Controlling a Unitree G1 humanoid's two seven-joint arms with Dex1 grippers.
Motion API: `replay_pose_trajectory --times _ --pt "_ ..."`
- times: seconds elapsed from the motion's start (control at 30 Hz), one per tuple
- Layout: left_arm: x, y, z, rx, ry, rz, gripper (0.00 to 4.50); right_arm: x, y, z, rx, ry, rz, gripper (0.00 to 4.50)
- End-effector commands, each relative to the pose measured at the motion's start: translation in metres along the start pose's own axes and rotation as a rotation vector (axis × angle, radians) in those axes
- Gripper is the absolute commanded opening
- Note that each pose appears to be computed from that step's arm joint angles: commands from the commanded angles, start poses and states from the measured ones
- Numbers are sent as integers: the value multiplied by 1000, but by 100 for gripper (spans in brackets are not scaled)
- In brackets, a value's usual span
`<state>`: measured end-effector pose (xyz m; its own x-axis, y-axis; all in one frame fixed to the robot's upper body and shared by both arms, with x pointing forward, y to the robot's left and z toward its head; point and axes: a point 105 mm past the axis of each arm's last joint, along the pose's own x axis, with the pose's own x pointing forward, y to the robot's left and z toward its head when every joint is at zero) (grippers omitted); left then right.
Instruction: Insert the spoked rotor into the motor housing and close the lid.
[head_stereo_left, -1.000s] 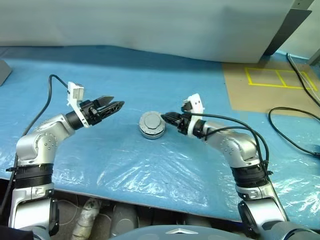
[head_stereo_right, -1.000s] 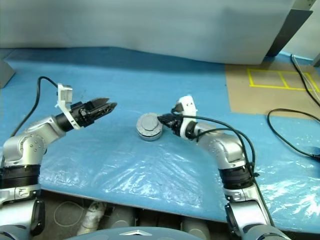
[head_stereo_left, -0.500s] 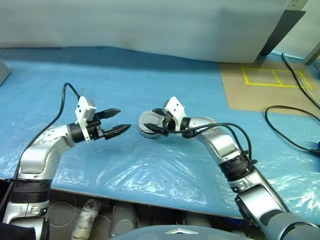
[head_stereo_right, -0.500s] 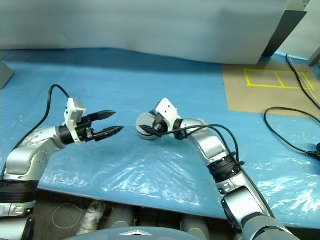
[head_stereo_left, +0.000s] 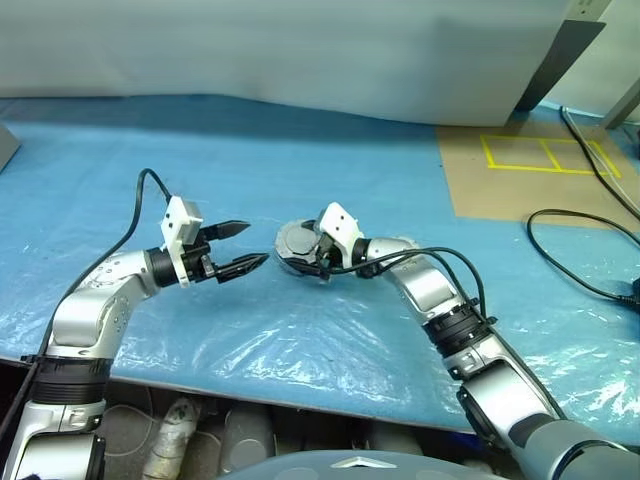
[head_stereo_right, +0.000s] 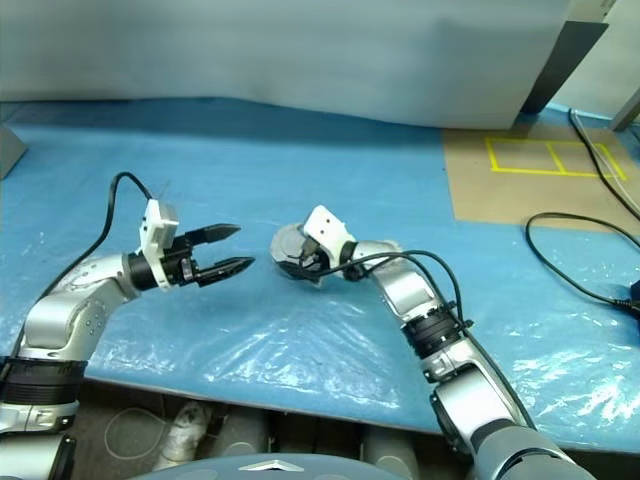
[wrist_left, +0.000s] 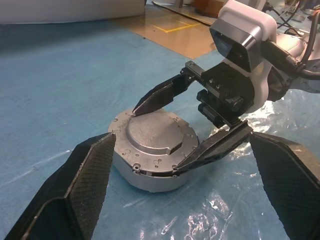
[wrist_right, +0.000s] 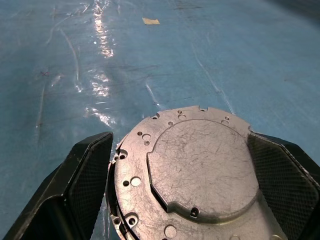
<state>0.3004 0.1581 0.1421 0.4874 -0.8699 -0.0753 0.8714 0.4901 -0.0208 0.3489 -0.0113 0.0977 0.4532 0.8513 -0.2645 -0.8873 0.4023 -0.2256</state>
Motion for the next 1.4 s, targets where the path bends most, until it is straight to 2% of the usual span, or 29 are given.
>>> replay_pose_trajectory --times 0.03,0.37,0.47,0.53,0.57,1.03,1.1,1.27,1.4 --pt "1 -3 5 57 2 -20 450 -1 -10 13 -32 -41 -37 448" --pt "3 -7 -2 149 57 -53 450 2 -7 -8 -23 14 -14 448" --pt "3 -5 -1 152 54 -45 450 2 -2 -6 -17 2 2 388" --pt "2 -4 -1 153 52 -41 450 1 1 -3 -7 -10 20 324" --pt "2 -3 0 151 49 -35 450 0 2 0 4 -14 26 318" --pt "7 -1 -3 135 48 -29 450 -20 -6 30 77 -41 23 318" --pt "7 -1 -4 133 49 -28 450 -22 -6 29 72 -30 12 318" --pt "9 -1 -7 129 54 -32 450 -17 -1 1 78 42 -19 318" --pt "9 -1 -6 132 56 -33 450 -12 2 -2 93 43 -20 318"
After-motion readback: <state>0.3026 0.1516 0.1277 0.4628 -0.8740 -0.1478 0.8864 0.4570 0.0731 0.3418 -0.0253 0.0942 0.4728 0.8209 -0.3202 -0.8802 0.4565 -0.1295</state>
